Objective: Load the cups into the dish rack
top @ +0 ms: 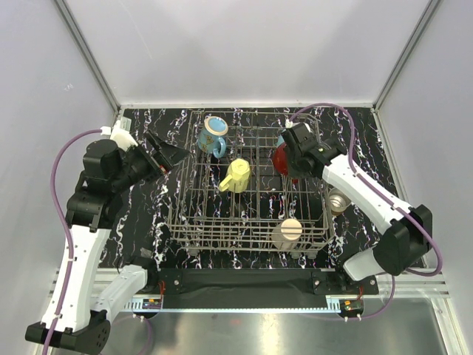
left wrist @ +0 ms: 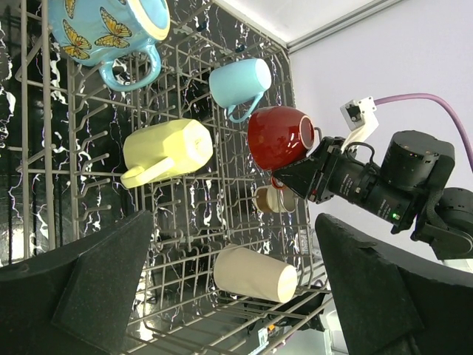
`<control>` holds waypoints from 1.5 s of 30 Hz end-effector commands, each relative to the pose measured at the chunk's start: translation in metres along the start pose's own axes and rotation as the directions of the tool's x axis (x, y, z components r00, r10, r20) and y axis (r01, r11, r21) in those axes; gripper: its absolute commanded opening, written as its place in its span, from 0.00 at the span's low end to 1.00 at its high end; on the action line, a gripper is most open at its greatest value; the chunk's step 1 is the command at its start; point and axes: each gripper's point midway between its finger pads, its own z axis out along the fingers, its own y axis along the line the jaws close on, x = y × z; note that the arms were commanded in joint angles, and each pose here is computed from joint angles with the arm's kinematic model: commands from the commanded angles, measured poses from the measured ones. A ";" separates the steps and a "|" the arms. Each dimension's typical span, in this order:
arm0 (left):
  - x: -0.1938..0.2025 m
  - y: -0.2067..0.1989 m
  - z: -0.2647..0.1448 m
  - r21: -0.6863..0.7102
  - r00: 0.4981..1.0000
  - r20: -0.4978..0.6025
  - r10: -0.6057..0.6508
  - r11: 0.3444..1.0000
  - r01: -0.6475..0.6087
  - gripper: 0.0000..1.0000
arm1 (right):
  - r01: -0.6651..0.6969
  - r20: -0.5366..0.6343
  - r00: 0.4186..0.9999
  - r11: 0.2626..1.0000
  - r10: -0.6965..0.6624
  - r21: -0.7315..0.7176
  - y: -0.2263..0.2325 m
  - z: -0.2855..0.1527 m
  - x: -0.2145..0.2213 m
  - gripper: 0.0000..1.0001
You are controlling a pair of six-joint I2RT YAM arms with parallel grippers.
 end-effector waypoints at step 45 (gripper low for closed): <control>0.002 -0.012 0.001 0.079 1.000 -0.013 -0.017 0.997 0.018 0.99 | 0.069 -0.112 0.991 0.995 -0.077 -0.079 -0.004 0.039 0.015 0.54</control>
